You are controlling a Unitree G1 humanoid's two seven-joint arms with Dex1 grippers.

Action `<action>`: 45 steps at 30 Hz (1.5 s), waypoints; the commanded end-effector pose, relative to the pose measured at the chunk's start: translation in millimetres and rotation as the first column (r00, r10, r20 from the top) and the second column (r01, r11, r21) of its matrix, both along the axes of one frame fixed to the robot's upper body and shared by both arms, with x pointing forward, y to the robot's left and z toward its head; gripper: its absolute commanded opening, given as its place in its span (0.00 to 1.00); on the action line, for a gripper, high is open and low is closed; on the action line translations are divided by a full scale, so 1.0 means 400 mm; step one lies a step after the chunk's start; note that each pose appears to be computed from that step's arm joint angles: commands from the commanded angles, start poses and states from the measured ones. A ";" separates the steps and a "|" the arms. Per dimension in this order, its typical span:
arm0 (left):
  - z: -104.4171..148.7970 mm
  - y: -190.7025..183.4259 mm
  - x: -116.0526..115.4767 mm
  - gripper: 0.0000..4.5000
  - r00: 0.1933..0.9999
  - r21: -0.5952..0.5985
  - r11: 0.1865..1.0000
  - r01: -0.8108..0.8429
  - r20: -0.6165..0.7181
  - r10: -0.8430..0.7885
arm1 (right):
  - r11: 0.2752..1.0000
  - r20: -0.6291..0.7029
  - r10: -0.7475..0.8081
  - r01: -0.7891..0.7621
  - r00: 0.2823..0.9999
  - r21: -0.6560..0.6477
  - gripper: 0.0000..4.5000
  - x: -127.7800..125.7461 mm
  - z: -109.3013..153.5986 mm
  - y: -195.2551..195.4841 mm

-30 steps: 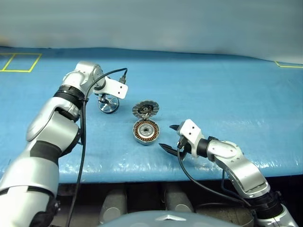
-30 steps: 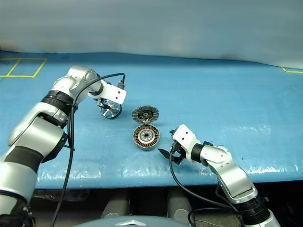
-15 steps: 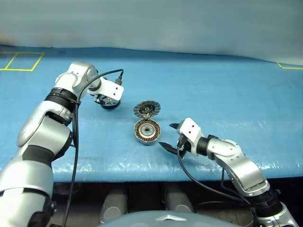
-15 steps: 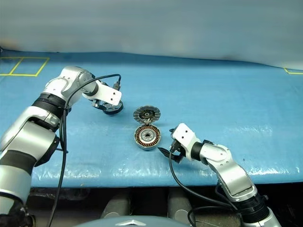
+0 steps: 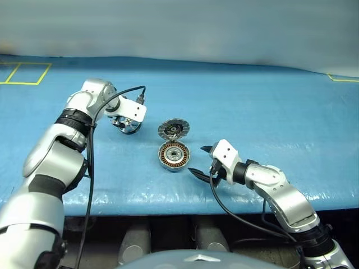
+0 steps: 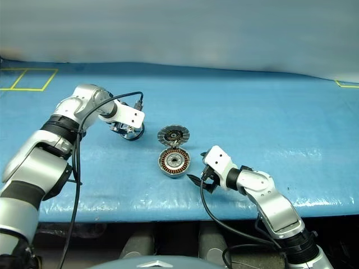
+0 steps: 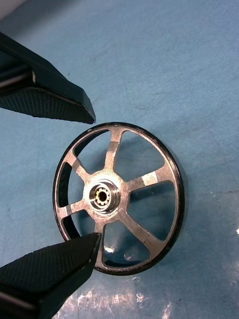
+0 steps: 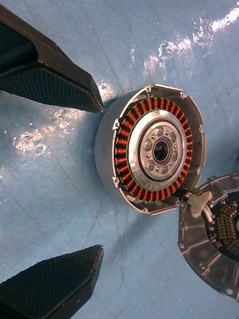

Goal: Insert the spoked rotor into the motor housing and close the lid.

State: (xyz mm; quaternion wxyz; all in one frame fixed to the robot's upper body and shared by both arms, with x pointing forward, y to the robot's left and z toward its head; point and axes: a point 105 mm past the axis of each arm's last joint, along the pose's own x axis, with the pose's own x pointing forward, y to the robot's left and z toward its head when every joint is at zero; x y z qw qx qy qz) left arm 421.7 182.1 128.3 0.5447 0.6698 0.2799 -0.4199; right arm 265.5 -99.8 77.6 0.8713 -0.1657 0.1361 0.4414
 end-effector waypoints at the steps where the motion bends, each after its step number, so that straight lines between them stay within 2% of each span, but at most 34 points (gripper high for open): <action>1: 0.013 0.017 0.006 0.85 0.999 -0.016 0.999 -0.028 0.023 0.028 | 1.000 0.030 0.011 -0.011 0.999 0.001 1.00 0.001 0.018 0.005; 27: -0.021 0.015 0.011 0.85 1.000 -0.023 0.999 -0.027 0.007 0.028 | 0.999 0.052 -0.029 0.032 0.998 -0.045 1.00 0.007 0.004 -0.007; 30: -0.018 0.009 0.015 0.72 1.000 -0.036 0.999 -0.017 0.026 0.017 | 0.998 0.055 -0.032 0.035 0.998 -0.048 1.00 0.008 0.004 -0.009; 35: -0.020 0.016 0.016 0.36 0.999 -0.041 0.999 -0.032 0.029 0.034 | 0.998 0.062 -0.033 0.036 0.997 -0.049 1.00 0.008 0.006 -0.007; 37: -0.027 0.027 0.010 0.36 0.999 -0.028 0.999 -0.029 0.018 0.029 | 0.998 0.065 -0.035 0.038 0.997 -0.049 1.00 0.009 0.007 -0.008; 38: -0.030 0.031 0.008 0.29 0.999 -0.030 0.999 -0.029 0.017 0.030 | 0.998 0.067 -0.036 0.039 0.997 -0.048 1.00 0.010 0.008 -0.007; 40: -0.031 0.036 0.007 0.24 0.999 -0.045 0.998 -0.035 0.020 0.036 | 0.998 0.071 -0.037 0.040 0.997 -0.046 1.00 0.011 0.009 -0.007; 43: -0.034 0.037 0.002 0.23 0.999 -0.079 0.996 -0.033 0.018 0.035 | 0.998 0.077 -0.041 0.044 0.996 -0.042 1.00 0.014 0.014 -0.007; 45: -0.038 0.034 -0.005 0.23 0.999 -0.142 0.990 -0.024 0.022 0.027 | 0.998 0.082 -0.048 0.051 0.995 -0.034 1.00 0.015 0.017 -0.008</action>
